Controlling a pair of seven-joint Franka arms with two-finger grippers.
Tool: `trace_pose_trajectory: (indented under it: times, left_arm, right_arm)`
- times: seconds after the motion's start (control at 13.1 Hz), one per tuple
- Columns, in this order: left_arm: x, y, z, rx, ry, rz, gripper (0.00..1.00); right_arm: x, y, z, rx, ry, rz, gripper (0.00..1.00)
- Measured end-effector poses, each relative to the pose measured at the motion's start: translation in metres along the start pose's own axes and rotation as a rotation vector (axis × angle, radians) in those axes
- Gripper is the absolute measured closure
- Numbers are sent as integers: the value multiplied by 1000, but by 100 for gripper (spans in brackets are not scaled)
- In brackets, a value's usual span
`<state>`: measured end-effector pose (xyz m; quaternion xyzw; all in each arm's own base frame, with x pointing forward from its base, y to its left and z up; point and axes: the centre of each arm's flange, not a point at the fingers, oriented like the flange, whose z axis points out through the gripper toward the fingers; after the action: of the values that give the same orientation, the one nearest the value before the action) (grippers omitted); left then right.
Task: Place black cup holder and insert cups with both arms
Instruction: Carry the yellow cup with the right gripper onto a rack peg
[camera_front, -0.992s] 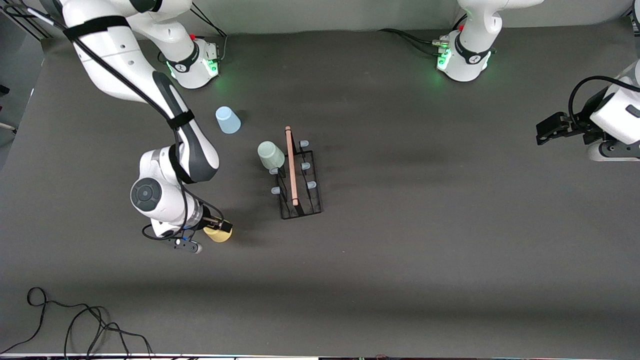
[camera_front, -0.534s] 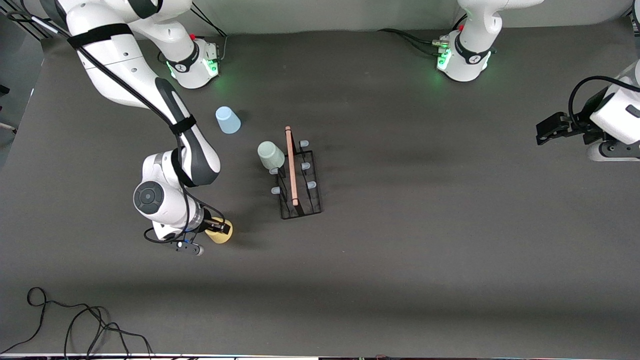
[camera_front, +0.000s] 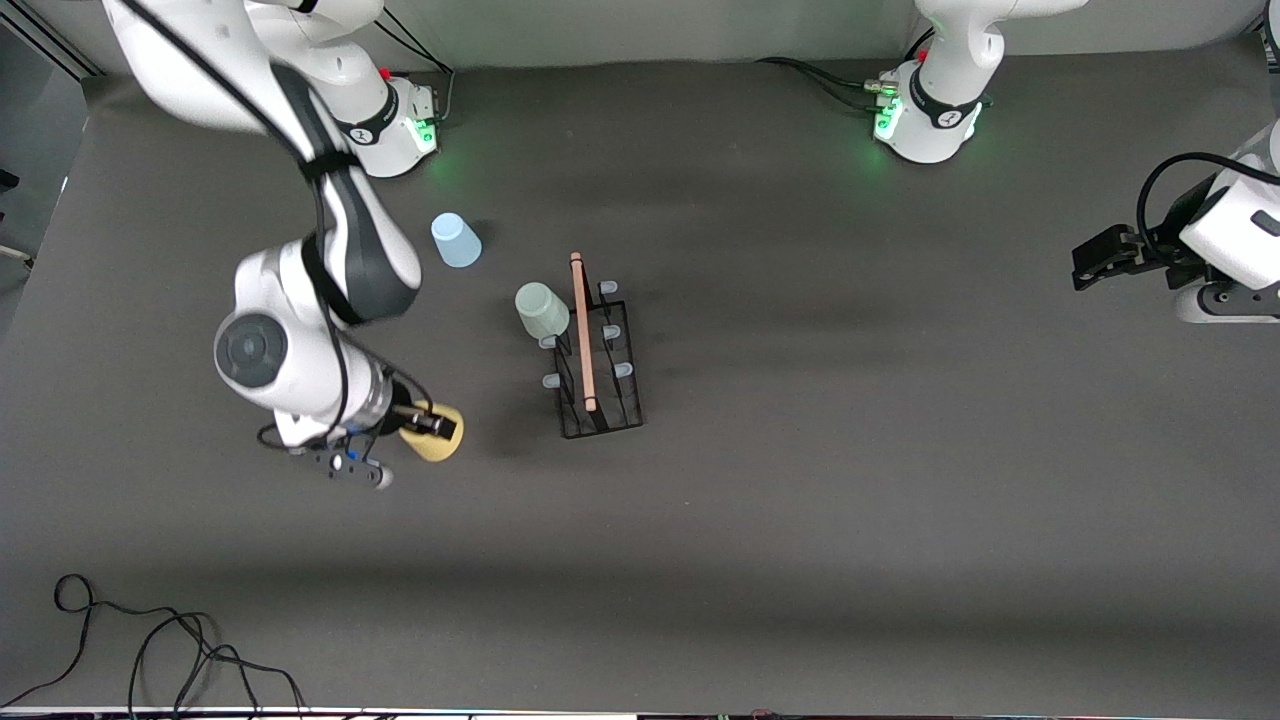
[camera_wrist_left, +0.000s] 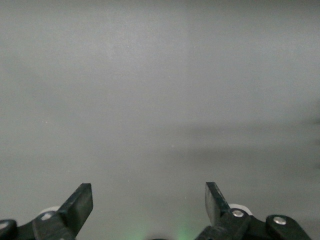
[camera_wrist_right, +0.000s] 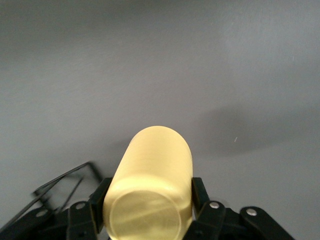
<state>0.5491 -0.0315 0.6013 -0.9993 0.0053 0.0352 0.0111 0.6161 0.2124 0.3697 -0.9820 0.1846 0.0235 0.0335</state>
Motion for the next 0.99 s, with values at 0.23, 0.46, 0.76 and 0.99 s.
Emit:
trace_pose_trajectory:
  times: [0.23, 0.46, 0.76, 0.99]
  left_arm:
    - [0, 0, 0, 0, 0, 0, 0]
    - [0, 0, 0, 0, -1, 0, 0]
    - [0, 0, 0, 0, -1, 0, 0]
    - [0, 0, 0, 0, -2, 0, 0]
  right_arm:
    - [-56, -56, -19, 18, 11, 101, 32]
    - [-91, -93, -5, 14, 6, 141, 32]
    - [-100, -106, 15, 5, 2, 155, 32]
    - [-101, -110, 27, 0, 0, 155, 32]
